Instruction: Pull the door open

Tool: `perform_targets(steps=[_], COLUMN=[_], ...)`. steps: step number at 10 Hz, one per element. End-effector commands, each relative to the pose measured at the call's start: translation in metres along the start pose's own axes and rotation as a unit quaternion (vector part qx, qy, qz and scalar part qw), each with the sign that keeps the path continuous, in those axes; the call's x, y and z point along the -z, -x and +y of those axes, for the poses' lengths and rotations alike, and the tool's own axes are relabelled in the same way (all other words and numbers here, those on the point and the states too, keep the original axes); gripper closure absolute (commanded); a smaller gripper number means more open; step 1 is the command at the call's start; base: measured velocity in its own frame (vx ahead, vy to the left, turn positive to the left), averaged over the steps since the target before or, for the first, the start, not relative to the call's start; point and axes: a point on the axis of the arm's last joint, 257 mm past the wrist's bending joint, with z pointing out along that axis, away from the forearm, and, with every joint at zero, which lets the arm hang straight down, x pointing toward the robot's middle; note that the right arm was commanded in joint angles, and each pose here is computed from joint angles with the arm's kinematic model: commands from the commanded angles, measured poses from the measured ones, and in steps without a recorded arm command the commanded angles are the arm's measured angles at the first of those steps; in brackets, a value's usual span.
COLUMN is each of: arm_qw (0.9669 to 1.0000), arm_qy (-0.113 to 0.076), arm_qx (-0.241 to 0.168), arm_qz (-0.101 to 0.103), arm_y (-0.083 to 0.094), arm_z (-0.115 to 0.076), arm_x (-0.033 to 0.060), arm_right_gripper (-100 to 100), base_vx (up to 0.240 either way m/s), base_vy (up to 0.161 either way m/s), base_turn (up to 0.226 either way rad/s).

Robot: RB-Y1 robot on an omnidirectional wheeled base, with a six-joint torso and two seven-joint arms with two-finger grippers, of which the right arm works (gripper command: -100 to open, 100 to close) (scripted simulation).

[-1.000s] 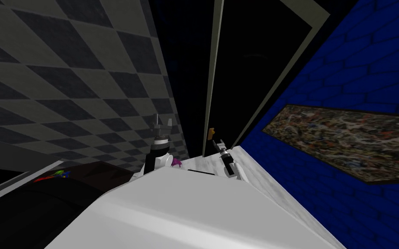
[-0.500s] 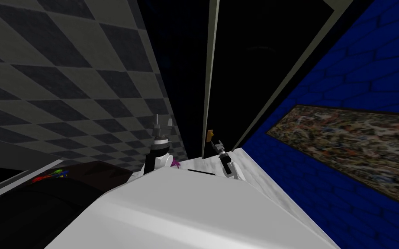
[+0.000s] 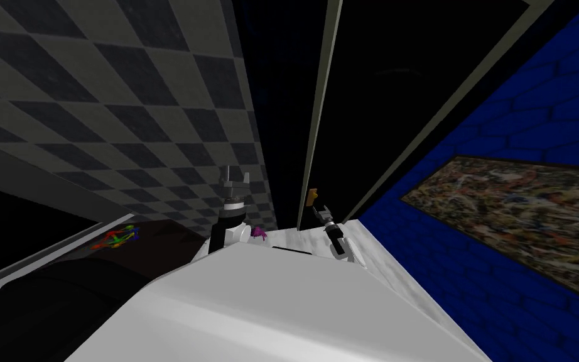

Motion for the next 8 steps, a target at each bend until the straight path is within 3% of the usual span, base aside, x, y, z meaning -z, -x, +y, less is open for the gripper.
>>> perform_targets(steps=[1, 8], arm_qw=[0.9999, 0.9964], arm_qy=[-0.014, -0.085], arm_qx=[0.0, -0.004], arm_qz=[0.002, 0.0], arm_y=[-0.001, 0.0], arm_z=[-0.021, -0.126], arm_x=[0.0029, 0.0244], arm_right_gripper=[-100, -100], base_vx=[-0.013, 0.042], base_vy=[0.081, 0.062], base_turn=[0.188, 0.206])
